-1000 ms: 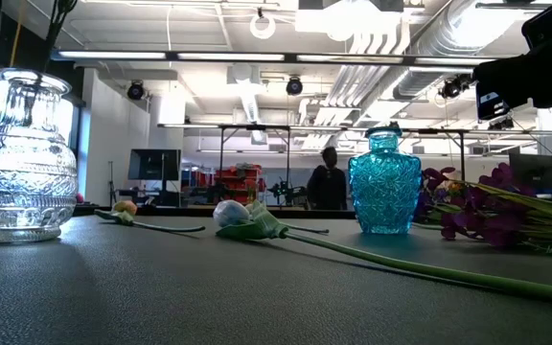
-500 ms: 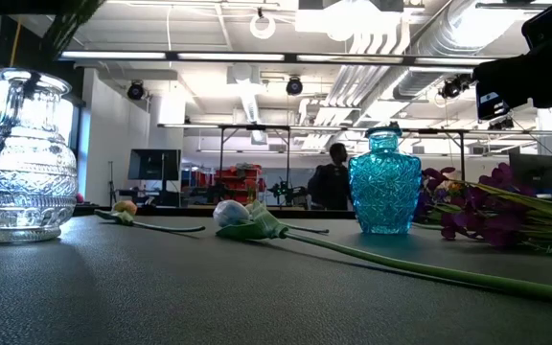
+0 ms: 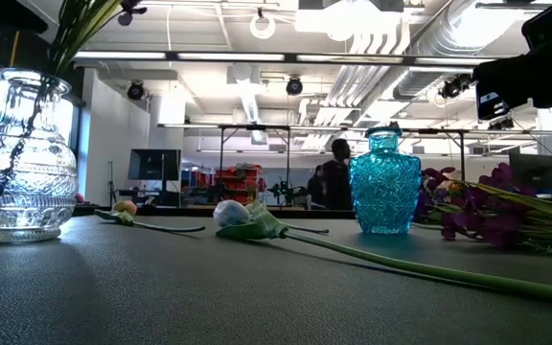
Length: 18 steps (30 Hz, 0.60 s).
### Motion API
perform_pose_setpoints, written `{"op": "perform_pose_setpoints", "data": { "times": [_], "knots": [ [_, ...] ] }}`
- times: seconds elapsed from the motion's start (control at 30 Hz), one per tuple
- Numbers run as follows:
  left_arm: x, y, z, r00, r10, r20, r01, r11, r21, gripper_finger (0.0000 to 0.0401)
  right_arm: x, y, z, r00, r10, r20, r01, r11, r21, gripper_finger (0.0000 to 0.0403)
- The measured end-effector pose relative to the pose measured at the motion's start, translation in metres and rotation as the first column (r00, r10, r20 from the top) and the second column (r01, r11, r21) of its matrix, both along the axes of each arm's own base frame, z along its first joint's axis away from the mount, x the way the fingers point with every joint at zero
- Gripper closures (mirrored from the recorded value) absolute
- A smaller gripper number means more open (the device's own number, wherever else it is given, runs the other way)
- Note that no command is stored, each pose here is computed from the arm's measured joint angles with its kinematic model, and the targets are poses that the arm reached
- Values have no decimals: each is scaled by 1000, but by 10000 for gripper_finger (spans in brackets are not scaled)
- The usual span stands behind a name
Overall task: Sort flowers into vase by color
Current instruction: Put the left pink flower into the blue vase
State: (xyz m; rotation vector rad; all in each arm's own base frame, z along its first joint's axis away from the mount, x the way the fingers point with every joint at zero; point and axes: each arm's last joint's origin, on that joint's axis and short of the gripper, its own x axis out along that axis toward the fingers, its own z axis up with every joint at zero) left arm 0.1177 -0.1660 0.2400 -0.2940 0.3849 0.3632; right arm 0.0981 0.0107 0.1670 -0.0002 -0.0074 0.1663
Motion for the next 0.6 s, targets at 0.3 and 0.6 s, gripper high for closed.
{"op": "perform_pose_setpoints", "data": {
  "times": [0.3, 0.6],
  "knots": [
    [-12, 20, 18, 992, -87, -93, 79, 993, -89, 198, 0, 0, 0, 1000, 0, -1, 0, 1000, 0, 402],
    [-24, 42, 74, 978, -205, -46, 206, 978, 22, 211, 0, 0, 0, 1000, 0, 0, 0, 1000, 0, 402]
  ]
}}
